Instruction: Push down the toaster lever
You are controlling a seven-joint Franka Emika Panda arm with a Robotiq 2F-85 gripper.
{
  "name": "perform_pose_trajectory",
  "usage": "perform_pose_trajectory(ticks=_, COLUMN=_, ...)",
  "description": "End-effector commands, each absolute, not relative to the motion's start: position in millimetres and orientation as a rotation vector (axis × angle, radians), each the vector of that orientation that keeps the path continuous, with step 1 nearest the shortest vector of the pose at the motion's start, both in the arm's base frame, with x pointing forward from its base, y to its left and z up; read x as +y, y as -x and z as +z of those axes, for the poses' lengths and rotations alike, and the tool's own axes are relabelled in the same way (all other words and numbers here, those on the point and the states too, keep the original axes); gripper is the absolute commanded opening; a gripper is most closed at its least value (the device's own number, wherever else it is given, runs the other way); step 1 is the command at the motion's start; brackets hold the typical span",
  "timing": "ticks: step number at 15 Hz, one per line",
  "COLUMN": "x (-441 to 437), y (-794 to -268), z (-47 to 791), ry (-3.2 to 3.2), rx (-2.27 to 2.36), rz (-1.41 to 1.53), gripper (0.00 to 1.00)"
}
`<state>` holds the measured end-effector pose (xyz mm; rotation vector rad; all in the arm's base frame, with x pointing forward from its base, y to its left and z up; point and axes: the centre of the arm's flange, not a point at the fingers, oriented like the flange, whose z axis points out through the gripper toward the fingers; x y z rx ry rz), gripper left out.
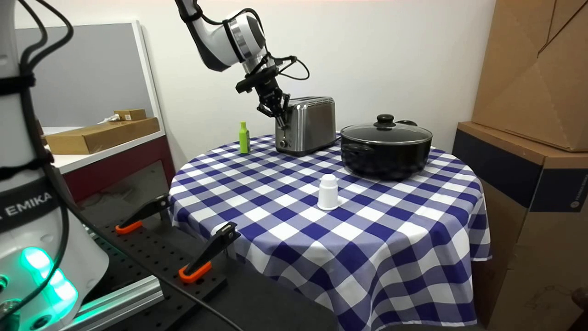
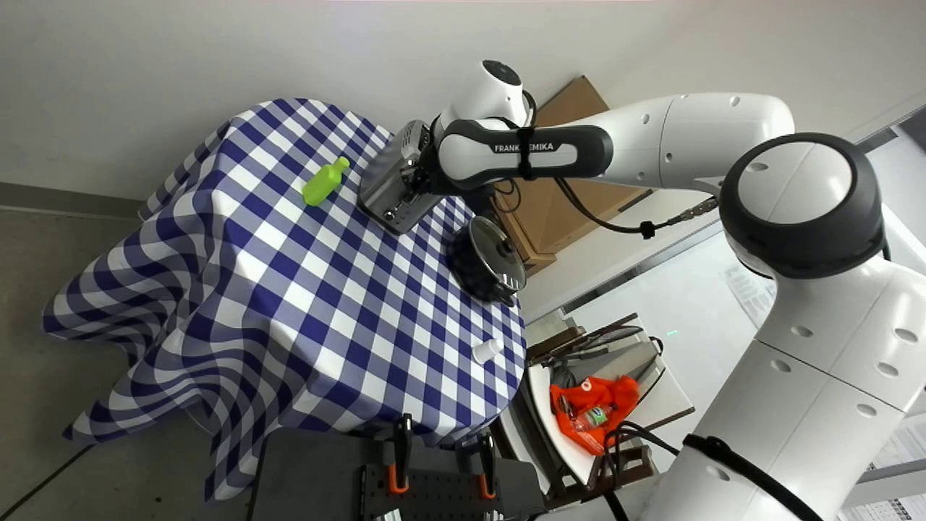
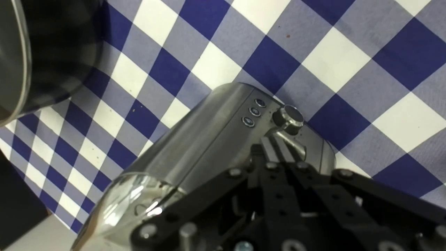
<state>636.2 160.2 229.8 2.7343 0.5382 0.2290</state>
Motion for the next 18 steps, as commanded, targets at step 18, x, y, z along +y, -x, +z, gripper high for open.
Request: perform_pose_trajectory(ticks=18, x=170, y=-580, z=310, ry=-3.224, rx=0.427, rz=0.099, gripper=0.28)
